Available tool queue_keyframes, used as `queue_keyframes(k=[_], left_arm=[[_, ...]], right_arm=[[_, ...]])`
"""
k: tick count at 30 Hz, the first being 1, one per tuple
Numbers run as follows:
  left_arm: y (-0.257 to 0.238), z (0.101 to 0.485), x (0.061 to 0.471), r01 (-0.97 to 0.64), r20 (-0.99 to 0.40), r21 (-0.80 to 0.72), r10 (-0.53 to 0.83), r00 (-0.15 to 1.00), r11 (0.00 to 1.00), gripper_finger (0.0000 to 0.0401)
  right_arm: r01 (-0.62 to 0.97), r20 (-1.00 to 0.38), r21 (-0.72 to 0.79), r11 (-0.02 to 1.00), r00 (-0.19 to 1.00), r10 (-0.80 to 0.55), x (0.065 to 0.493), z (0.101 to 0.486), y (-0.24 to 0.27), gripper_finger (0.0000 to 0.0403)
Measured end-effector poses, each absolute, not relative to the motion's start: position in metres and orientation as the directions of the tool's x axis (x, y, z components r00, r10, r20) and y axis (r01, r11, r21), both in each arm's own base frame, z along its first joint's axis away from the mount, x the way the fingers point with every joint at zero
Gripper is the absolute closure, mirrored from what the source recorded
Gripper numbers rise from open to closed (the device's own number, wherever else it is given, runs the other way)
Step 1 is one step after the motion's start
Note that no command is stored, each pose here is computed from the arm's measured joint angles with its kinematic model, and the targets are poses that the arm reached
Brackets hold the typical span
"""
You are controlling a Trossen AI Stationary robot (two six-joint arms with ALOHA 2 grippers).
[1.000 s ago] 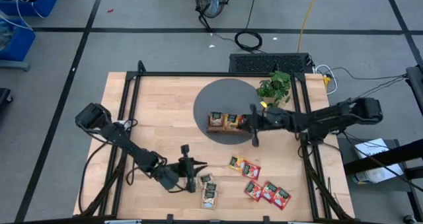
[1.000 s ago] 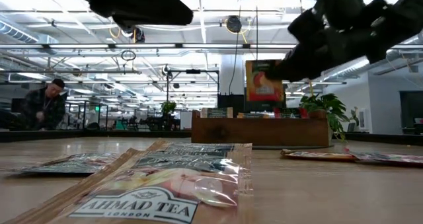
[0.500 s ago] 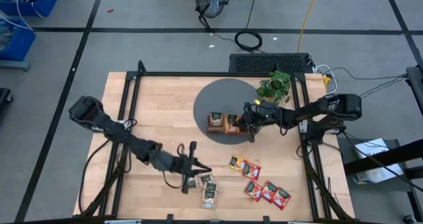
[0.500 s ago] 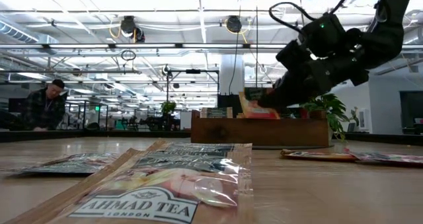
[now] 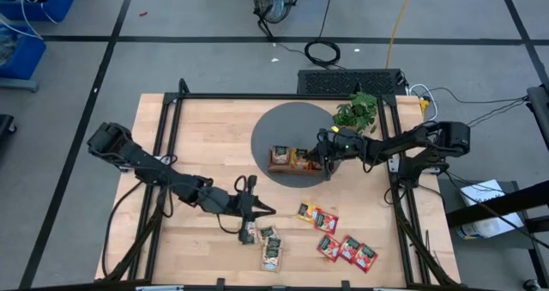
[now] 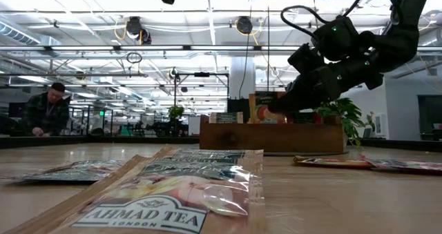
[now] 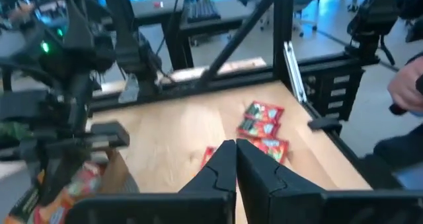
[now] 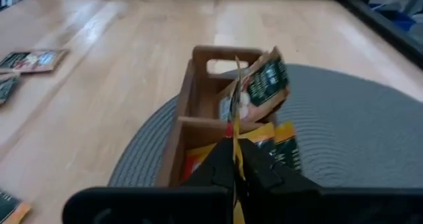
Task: Pick & Place Tea
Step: Put the yellow tea bag into the middle section of the wooden organiser
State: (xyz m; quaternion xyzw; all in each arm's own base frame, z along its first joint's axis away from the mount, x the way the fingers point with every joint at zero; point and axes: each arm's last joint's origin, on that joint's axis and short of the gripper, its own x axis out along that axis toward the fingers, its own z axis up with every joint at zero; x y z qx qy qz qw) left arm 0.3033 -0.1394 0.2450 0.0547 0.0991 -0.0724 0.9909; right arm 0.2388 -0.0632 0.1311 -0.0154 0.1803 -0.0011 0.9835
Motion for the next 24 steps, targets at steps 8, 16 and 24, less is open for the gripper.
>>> queue_keyframes(k=[8,16,24], left_arm=[[-0.147,0.243,0.299,0.185,-0.22,0.113,-0.157,0.963,0.976,0.0381],[-0.145,0.25,0.302,0.159,-0.158,0.067,-0.147,0.977,0.985,0.038],[-0.144,0.25,0.302,0.152,-0.155,0.065,-0.141,0.978,0.986,0.038]], right_arm=[[-0.003,-0.374,-0.021,1.0,0.927,-0.005,0.238,0.129,-0.063,0.0403],[-0.001,-0.385,-0.008,1.0,0.923,-0.003,0.238,0.128,-0.062,0.0403],[0.0,-0.425,0.004,1.0,0.905,0.001,0.236,0.124,-0.062,0.0403]])
